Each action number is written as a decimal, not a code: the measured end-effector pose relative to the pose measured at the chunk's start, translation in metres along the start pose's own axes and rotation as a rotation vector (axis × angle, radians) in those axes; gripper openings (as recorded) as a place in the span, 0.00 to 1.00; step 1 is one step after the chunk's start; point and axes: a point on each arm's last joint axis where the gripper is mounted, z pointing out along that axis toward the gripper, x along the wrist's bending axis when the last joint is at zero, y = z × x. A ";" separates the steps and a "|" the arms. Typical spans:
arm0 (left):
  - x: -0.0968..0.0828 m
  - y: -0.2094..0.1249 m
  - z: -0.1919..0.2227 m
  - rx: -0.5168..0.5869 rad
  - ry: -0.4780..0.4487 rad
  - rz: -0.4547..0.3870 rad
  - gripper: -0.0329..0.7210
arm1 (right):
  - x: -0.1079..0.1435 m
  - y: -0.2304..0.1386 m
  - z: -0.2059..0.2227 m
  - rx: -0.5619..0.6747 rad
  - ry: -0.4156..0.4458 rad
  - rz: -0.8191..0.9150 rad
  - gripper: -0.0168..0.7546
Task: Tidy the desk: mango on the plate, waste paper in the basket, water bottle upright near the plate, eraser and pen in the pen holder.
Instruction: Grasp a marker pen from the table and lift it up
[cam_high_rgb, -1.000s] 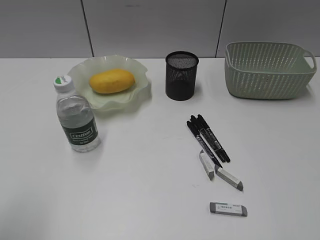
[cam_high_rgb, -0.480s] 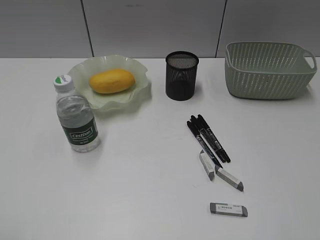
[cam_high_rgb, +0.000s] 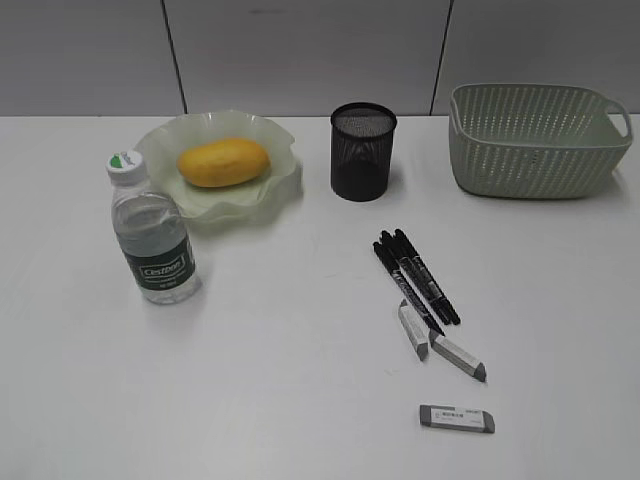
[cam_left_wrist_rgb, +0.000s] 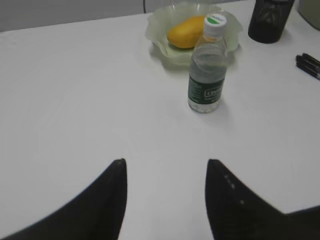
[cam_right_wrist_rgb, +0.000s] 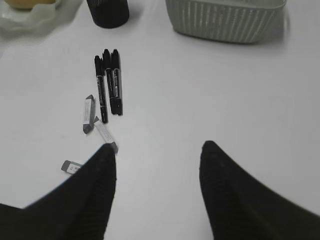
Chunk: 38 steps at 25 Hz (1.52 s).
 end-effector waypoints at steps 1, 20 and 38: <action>0.000 -0.002 -0.003 -0.024 0.013 -0.009 0.55 | -0.002 0.008 0.018 0.050 0.010 0.007 0.58; 0.000 -0.004 -0.008 -0.059 0.046 -0.028 0.55 | 0.046 0.036 0.373 0.797 0.138 -0.109 0.52; 0.000 -0.004 -0.008 -0.059 0.046 -0.028 0.55 | 0.067 0.019 0.405 0.858 0.070 -0.230 0.19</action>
